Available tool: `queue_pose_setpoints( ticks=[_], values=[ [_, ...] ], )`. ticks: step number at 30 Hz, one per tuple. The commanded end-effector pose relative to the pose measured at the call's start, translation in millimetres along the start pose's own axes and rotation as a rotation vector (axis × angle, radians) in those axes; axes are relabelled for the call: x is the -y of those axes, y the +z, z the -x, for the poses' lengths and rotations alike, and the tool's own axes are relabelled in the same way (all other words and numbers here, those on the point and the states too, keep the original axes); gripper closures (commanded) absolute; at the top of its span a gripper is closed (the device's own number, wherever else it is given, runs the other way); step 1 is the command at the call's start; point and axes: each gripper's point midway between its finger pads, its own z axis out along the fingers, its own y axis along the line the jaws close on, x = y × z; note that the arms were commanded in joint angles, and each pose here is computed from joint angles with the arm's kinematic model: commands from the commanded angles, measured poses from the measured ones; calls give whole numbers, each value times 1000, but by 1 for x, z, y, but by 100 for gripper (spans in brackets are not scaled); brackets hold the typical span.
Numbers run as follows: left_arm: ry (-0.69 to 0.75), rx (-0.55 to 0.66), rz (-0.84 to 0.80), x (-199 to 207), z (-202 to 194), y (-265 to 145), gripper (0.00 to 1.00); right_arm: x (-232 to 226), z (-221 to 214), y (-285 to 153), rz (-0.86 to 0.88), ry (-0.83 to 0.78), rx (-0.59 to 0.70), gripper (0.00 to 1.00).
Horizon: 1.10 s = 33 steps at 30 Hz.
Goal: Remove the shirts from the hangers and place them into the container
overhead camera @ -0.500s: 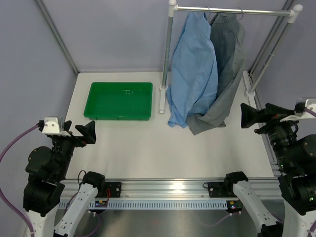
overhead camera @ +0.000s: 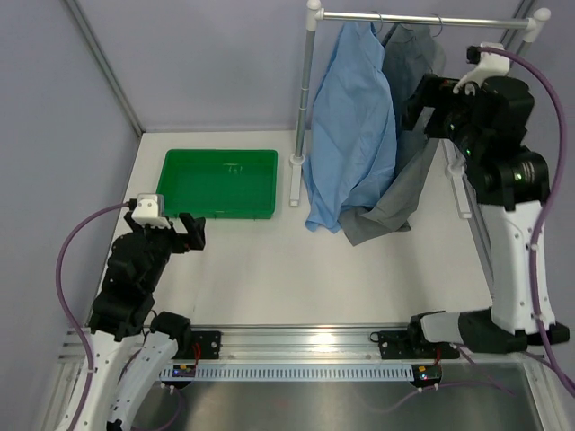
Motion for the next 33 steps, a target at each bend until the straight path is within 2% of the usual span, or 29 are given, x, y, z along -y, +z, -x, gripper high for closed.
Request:
queue_pose_setpoints(
  ticks=[1, 5, 9, 18, 26, 29, 30, 33],
  values=[
    [-21, 91, -22, 5, 13, 9, 1, -10, 1, 27, 14, -14, -42, 2],
    [-20, 63, 46, -9, -1, 10, 1, -13, 2, 60, 0, -39, -64, 3],
    [-22, 68, 36, -8, -4, 8, 1, -20, -11, 97, -16, -87, -108, 5],
    [-22, 68, 22, -5, -4, 8, 1, -23, -21, 138, -31, -144, -131, 20],
    [-23, 65, 10, -3, -6, 8, 1, -26, -29, 160, -14, -154, -134, 46],
    [-22, 63, 7, -3, -6, 8, 1, -28, -29, 162, -7, -156, -129, 58],
    [-23, 63, 9, -3, -6, 8, 1, -29, -26, 161, -2, -155, -119, 65],
    [-24, 61, 6, -2, -7, 8, 1, -33, -18, 157, 19, -152, -96, 76]
  ],
)
